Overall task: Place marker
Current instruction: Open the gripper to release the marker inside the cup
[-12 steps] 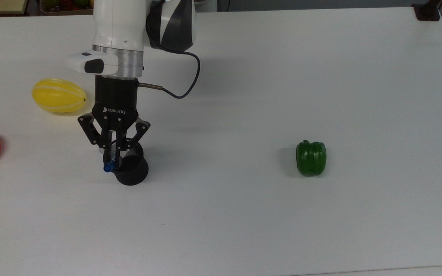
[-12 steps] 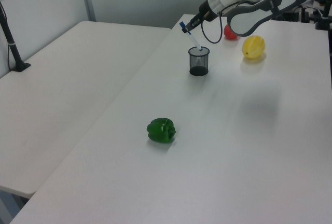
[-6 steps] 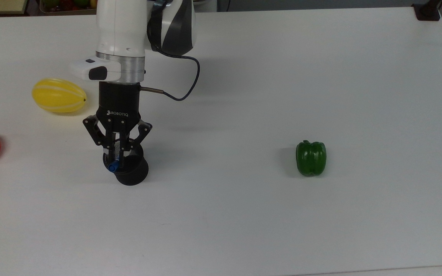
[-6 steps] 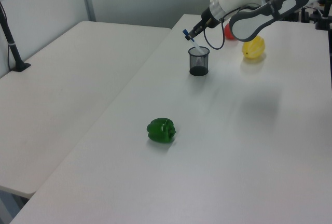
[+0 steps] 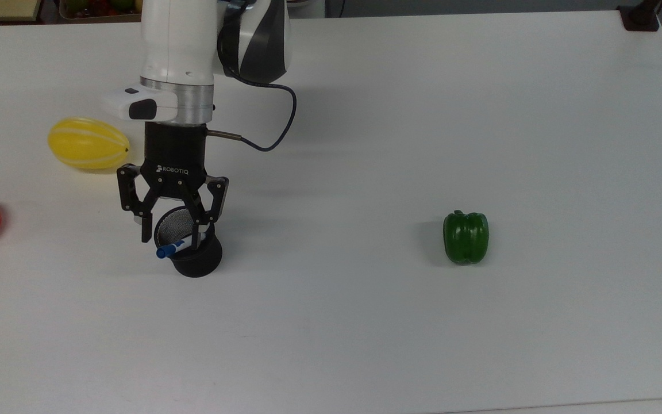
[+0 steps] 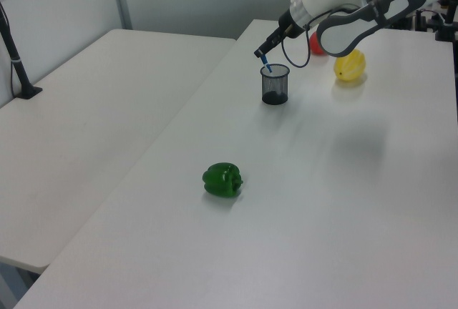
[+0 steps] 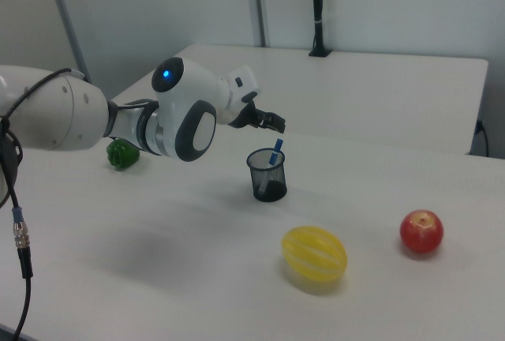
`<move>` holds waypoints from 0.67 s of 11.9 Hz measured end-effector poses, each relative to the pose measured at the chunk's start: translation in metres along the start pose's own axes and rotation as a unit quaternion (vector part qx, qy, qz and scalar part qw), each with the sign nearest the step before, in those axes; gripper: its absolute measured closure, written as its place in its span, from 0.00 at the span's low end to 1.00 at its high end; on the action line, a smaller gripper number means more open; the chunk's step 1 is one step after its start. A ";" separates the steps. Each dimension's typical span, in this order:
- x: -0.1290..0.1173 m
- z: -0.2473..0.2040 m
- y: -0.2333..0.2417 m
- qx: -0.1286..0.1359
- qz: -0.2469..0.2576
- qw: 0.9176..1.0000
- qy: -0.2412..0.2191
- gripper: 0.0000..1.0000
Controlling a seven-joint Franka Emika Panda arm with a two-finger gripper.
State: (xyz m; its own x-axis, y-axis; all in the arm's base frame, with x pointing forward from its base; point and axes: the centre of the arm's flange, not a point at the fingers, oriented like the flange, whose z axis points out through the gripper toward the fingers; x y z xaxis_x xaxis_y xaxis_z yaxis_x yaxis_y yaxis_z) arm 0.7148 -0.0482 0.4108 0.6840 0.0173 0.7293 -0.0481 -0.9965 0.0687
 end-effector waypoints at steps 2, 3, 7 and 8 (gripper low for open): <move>0.000 0.000 0.000 0.000 0.000 1.000 0.000 0.03; 0.000 0.000 0.000 0.000 0.000 1.000 0.000 0.00; 0.000 0.000 0.000 0.000 0.000 1.000 0.000 0.00; 0.000 0.000 0.000 0.000 0.000 1.000 0.000 0.00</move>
State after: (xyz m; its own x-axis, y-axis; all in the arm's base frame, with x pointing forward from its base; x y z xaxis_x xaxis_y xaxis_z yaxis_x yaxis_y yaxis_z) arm 0.7148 -0.0478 0.4109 0.6838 0.0176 0.7294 -0.0477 -0.9965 0.0687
